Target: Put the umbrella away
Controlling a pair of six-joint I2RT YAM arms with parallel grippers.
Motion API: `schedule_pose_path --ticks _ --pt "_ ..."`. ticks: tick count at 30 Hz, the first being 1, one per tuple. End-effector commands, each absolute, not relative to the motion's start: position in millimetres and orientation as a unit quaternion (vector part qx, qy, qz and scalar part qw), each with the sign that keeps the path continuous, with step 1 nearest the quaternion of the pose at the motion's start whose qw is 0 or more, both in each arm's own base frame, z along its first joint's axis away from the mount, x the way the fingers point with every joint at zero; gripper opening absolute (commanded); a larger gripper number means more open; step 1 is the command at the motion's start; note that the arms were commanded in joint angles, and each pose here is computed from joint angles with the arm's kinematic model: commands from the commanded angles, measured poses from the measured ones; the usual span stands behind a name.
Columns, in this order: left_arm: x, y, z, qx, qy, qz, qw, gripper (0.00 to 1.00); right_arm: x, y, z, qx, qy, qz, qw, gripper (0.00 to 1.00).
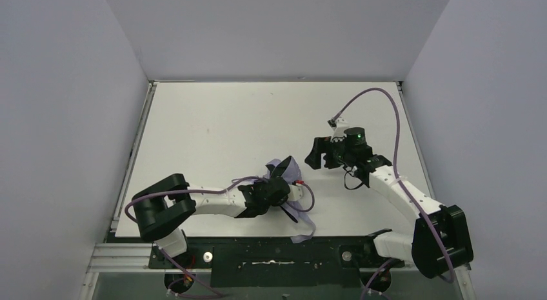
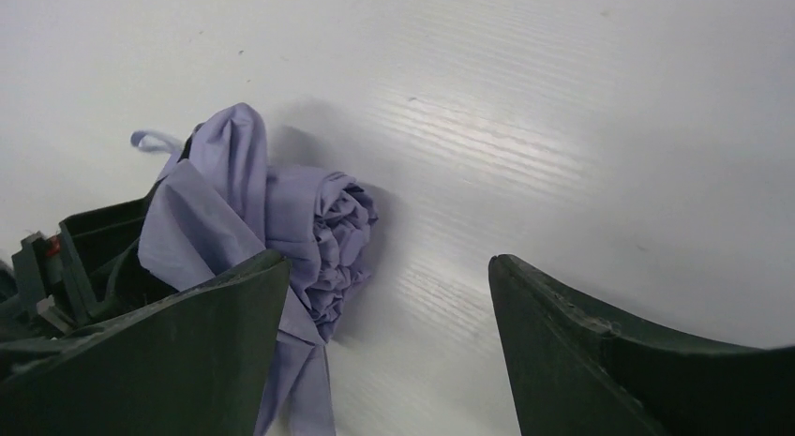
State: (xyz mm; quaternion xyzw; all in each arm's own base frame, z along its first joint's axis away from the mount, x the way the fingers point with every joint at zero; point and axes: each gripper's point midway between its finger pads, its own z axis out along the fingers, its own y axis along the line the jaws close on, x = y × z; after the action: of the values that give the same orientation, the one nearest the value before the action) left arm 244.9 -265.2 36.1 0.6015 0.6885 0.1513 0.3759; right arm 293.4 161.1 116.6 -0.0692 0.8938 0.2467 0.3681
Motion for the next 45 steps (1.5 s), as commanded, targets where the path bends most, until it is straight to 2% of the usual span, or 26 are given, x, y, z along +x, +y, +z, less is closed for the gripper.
schedule_pose_path --ticks 1,4,8,17,25,33,40,43,45 --pt "241 -275 39 0.627 0.648 0.156 0.403 0.0 308 198 157 -0.238 0.806 0.312 0.443 0.81" --pt "240 -275 37 0.637 0.633 0.167 0.406 0.0 304 207 156 -0.293 0.788 0.329 0.431 0.81" --pt "239 -277 36 0.643 0.622 0.174 0.412 0.0 283 221 158 -0.366 0.765 0.374 0.375 0.8" --pt "239 -280 36 0.649 0.6 0.189 0.427 0.0 254 231 136 -0.463 0.762 0.354 0.281 0.77" --pt "237 -280 32 0.655 0.587 0.202 0.432 0.0 245 249 127 -0.475 0.758 0.369 0.252 0.82" --pt "235 -283 32 0.655 0.586 0.195 0.435 0.0 249 247 90 -0.488 0.783 0.325 0.207 0.86" --pt "234 -286 36 0.649 0.589 0.188 0.444 0.0 257 241 53 -0.496 0.803 0.287 0.163 0.76" --pt "235 -289 44 0.636 0.593 0.181 0.459 0.0 254 239 37 -0.497 0.809 0.284 0.135 0.66" --pt "237 -291 51 0.624 0.599 0.174 0.471 0.0 254 235 30 -0.499 0.812 0.274 0.126 0.56"
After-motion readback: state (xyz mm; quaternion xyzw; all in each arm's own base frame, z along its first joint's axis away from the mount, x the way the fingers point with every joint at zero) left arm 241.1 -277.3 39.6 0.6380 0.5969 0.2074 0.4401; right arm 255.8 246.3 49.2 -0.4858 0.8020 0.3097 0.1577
